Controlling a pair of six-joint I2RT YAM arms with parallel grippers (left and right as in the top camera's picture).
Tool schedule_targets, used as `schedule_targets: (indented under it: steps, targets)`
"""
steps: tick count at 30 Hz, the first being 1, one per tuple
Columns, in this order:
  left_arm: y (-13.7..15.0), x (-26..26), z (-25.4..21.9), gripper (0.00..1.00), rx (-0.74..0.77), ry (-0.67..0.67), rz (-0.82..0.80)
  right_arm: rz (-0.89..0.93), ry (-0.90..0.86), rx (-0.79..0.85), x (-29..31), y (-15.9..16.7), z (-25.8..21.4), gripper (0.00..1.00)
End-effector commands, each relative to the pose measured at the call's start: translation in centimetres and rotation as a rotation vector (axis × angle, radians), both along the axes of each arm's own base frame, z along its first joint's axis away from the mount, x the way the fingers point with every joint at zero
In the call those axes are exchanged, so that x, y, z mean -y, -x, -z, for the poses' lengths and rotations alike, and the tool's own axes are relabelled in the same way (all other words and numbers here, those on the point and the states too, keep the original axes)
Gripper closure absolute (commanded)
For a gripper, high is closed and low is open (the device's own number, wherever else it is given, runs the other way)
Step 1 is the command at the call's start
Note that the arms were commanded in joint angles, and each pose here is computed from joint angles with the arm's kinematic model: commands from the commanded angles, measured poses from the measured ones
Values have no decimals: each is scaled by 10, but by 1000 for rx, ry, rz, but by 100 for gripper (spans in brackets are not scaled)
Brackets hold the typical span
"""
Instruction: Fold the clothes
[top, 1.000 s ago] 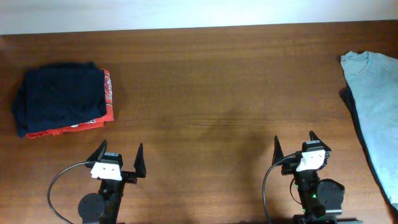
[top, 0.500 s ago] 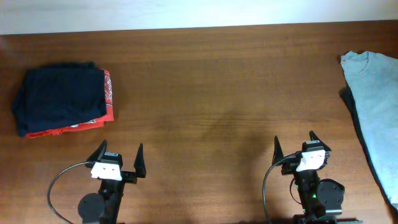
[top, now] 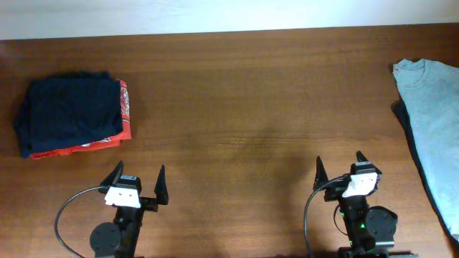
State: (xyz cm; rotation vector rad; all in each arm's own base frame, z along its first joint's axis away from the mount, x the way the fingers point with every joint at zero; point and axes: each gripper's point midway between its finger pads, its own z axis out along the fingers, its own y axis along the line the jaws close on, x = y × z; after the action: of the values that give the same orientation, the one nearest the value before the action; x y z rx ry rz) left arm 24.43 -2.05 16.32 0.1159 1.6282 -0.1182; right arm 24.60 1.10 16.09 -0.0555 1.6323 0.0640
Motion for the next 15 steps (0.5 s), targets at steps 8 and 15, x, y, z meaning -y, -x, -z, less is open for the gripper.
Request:
schedule_targets:
  steps: [8,15]
  targets:
    - [-1,-10,-6,1,29,28,-61,13,-296,-42,-1,6,-14,1]
    - [4,9,-49,1,127,108,53,66,-167,-124,8,7,-55,1]
